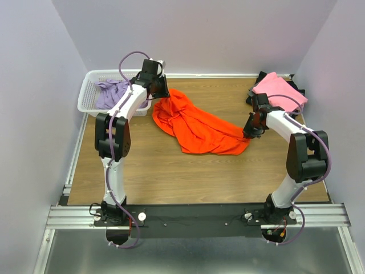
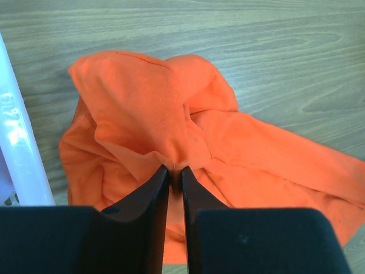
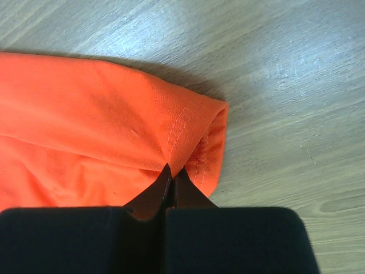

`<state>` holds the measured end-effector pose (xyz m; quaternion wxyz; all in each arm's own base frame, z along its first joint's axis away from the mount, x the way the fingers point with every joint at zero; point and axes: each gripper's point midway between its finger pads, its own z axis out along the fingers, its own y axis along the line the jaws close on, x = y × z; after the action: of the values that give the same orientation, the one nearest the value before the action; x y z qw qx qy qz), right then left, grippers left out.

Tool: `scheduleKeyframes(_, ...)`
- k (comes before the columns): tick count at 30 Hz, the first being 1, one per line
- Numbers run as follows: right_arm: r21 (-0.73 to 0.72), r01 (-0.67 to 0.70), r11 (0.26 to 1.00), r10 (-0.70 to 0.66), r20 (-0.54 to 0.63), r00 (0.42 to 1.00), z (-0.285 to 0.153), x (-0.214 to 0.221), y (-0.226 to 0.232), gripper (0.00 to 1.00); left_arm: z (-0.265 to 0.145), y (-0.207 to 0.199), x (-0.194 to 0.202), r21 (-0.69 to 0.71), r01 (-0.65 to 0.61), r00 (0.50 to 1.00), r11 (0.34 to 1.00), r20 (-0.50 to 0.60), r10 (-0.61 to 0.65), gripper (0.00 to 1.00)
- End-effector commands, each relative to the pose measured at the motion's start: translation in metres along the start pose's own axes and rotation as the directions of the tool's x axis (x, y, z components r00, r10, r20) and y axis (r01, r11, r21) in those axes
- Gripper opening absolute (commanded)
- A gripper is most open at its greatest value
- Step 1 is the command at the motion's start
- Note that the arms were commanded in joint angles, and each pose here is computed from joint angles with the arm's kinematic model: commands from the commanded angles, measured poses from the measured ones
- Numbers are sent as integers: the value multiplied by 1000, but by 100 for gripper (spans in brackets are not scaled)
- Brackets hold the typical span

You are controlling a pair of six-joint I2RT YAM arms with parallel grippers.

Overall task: Fold and stack the t-shirts
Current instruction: Flatten the tshirt out

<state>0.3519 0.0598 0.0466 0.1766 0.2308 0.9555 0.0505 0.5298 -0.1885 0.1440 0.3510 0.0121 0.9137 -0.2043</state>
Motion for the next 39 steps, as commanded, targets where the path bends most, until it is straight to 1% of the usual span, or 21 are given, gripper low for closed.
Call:
scheduleKeyframes(1,-8,-15,1000,15,-14,1000,-7,6,-3,4,-15,2,-5,-20,-17,1000,1000,15,17,22)
scheduleKeyframes(2,-9,-18,1000,18,-14,1000,-8,7,-3,4,-15,2,-3,-21,-16,1000,1000,14,17,22)
scheduleKeyframes(5,-13,-17,1000,17,-9,1000,-9,6,-3,4,-19,-1,-8,-12,-16,999,1000,33,16,0)
scheduleKeyframes(11,-49,-5,999,7,42,999,-21,-15,10,2,-41,-30,-44,81,3,991,997,130,-13,0)
scheduleKeyframes(15,-87,8,996,3,126,992,-37,-58,26,2,-50,-50,-80,141,11,980,990,193,-39,0)
scheduleKeyframes(16,-106,-5,994,22,162,987,-47,-81,31,2,-61,-59,-99,170,-4,971,985,236,-37,0)
scheduleKeyframes(18,-116,-16,993,39,195,980,-58,-101,34,2,-69,-67,-115,202,3,961,979,271,-59,0)
scheduleKeyframes(19,-148,-20,989,58,256,965,-78,-129,41,2,-82,-75,-132,224,-14,945,975,321,-60,0)
scheduleKeyframes(22,-189,3,982,58,315,947,-104,-159,51,2,-111,-89,-158,270,-26,912,963,401,-88,0)
scheduleKeyframes(23,-213,23,977,62,383,922,-129,-182,58,2,-133,-97,-174,299,-46,885,953,455,-100,0)
scheduleKeyframes(25,-235,41,971,69,442,894,-153,-200,65,2,-157,-107,-189,320,-79,852,944,514,-103,0)
scheduleKeyframes(26,-262,60,963,82,501,861,-180,-216,73,2,-182,-115,-200,330,-115,816,937,569,-101,0)
scheduleKeyframes(28,-269,70,961,100,568,817,-208,-232,76,2,-206,-125,-210,345,-159,774,925,625,-100,0)
scheduleKeyframes(29,-272,74,960,115,619,777,-232,-244,76,2,-230,-133,-215,350,-186,746,918,658,-100,0)
scheduleKeyframes(31,-273,63,960,144,673,726,-260,-257,68,2,-249,-137,-219,350,-212,709,912,697,-103,0)
scheduleKeyframes(33,-267,64,962,155,720,677,-285,-264,64,2,-287,-145,-223,344,-243,653,907,750,-110,0)
scheduleKeyframes(35,-275,71,959,173,762,624,-314,-265,60,2,-305,-146,-223,336,-260,609,905,785,-117,0)
scheduleKeyframes(36,-278,66,958,188,788,586,-332,-263,55,2,-332,-152,-223,332,-285,569,899,813,-120,0)
scheduleKeyframes(37,-281,67,958,195,800,567,-341,-260,52,2,-333,-150,-217,328,-280,575,902,810,-117,0)
scheduleKeyframes(38,-280,62,958,202,812,547,-349,-257,48,2,-359,-157,-216,323,-312,533,894,838,-117,0)
scheduleKeyframes(39,-290,66,955,217,829,515,-362,-257,46,2,-367,-158,-213,322,-322,524,891,844,-116,0)
